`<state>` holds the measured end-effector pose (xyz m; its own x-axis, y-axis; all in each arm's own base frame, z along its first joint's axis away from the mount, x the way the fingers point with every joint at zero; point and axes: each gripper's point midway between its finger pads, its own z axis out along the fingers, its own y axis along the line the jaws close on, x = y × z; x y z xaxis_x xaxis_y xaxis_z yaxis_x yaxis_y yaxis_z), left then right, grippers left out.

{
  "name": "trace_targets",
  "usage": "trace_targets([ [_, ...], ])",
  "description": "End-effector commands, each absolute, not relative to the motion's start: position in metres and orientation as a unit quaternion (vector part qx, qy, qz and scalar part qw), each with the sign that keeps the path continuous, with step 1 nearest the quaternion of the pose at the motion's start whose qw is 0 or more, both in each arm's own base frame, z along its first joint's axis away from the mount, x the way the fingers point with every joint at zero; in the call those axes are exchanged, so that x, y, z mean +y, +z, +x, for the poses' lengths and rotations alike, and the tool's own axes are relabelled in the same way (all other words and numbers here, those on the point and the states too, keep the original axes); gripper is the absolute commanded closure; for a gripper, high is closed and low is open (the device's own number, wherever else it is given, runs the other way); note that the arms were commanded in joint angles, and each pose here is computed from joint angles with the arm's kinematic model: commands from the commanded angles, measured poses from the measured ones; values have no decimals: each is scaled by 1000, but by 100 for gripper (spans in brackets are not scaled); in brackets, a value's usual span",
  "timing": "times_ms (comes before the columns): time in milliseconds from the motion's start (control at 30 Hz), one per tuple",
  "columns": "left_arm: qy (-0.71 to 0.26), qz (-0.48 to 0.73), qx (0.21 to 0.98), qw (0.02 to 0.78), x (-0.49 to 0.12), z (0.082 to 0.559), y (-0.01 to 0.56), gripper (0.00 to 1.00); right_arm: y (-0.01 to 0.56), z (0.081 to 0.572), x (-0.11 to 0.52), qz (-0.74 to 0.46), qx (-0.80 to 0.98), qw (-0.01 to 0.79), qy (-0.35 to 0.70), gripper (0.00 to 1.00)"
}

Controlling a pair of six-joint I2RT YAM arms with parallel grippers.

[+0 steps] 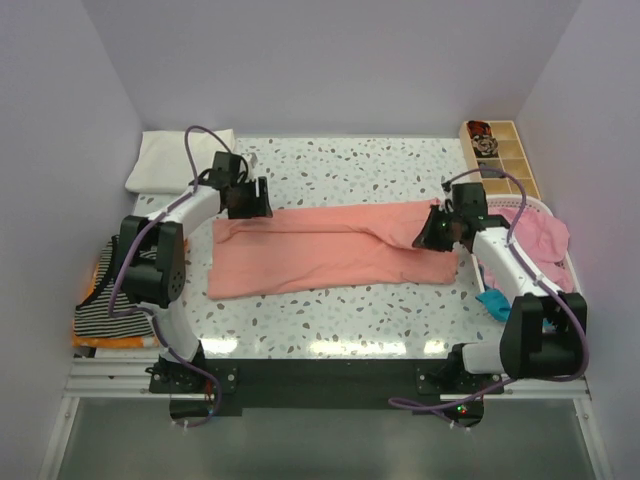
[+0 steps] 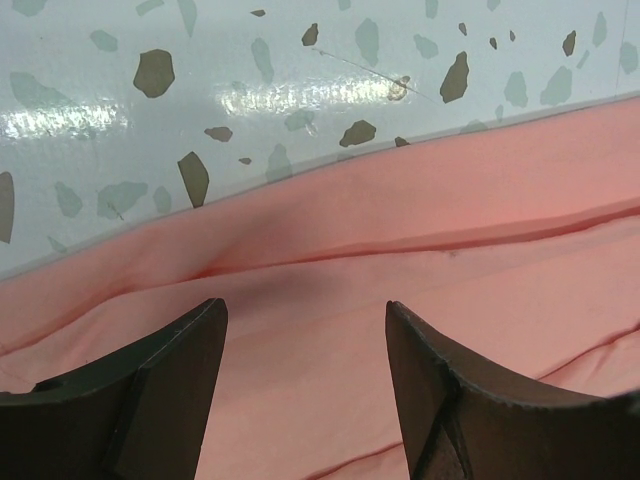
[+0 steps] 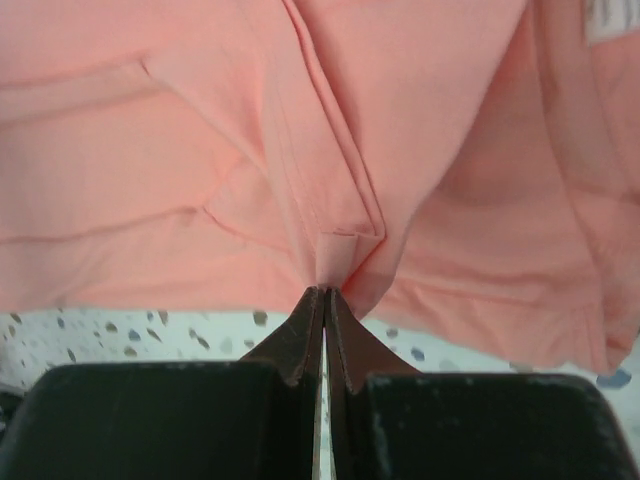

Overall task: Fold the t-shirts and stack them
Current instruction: Fold the other side of the tshirt into a rectangle

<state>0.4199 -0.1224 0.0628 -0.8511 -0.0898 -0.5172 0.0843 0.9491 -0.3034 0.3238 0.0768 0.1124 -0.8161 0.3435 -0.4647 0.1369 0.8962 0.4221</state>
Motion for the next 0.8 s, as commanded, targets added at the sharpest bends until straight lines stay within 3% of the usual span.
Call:
trace_targets([
  [0,-175,20,940,294,-136,424,74,31,84,251,89,96,960,168,200,100],
  [100,-176,22,941,289,-138,422,71,31,74,224,94,91,964,131,214,98],
  [133,-176,24,941,289,-139,421,71,31,76,224,92,100,964,134,207,88],
  [167,-175,24,942,286,-139,421,69,31,76,225,86,113,965,140,188,64],
  [267,-174,24,941,288,-139,422,69,31,103,252,77,137,949,226,175,44],
  [400,-178,24,941,287,-141,423,69,31,141,313,69,155,912,341,168,39],
  [600,-176,27,942,285,-142,422,70,31,103,380,86,135,919,317,192,48],
  [767,-174,27,942,285,-140,419,69,31,72,402,93,129,923,301,202,51],
])
